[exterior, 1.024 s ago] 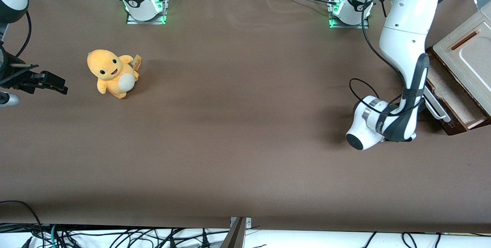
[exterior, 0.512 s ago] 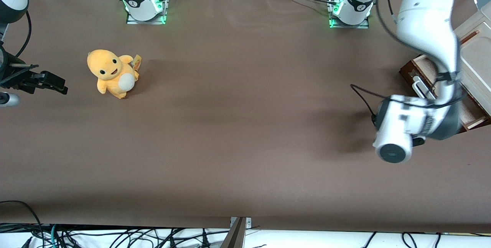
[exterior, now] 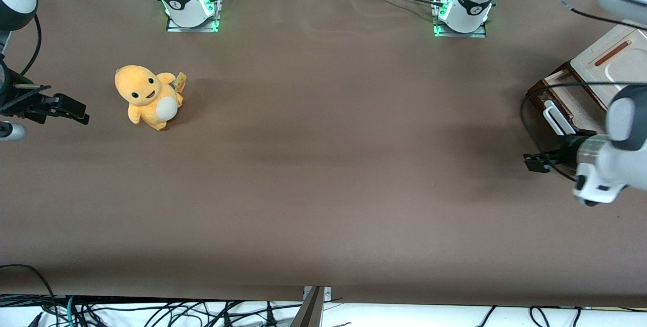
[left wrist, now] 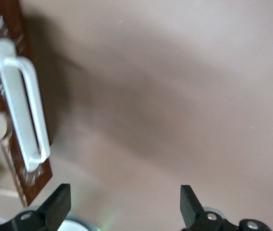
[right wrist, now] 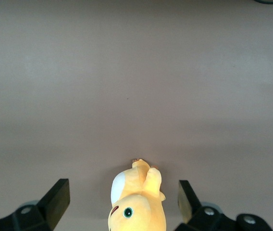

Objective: Open lower drawer with left arm only

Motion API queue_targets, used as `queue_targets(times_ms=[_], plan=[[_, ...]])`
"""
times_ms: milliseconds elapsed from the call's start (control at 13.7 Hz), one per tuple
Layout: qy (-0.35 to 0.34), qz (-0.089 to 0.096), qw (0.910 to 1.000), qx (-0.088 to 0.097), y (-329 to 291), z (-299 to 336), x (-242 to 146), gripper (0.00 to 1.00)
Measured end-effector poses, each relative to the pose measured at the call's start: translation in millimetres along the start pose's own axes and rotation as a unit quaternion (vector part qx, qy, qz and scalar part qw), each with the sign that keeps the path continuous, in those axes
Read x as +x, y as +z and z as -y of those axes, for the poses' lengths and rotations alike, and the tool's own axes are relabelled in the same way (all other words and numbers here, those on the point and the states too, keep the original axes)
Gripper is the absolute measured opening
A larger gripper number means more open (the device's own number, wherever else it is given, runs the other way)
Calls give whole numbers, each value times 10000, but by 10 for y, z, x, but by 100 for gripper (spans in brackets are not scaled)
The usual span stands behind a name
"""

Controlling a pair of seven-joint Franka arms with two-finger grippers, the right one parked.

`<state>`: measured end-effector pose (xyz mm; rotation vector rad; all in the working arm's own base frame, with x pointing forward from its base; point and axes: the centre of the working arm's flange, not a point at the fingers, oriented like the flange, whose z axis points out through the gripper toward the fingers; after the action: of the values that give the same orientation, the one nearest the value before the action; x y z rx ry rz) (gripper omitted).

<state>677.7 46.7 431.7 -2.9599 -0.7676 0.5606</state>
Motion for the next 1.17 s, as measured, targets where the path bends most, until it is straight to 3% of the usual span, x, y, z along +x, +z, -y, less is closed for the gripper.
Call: queue_targets(times_ms=[220, 512, 659, 878, 1171], plan=[[1044, -359, 9937, -174, -249, 337, -230, 100], [1994, -1247, 9715, -287, -644, 568, -795, 100], [2247, -1504, 9623, -291, -840, 417, -1180, 100], [2562, -1675, 9516, -273, -1002, 189, -1590, 100], [2598, -1580, 9523, -242, -922, 184, -1636, 100]])
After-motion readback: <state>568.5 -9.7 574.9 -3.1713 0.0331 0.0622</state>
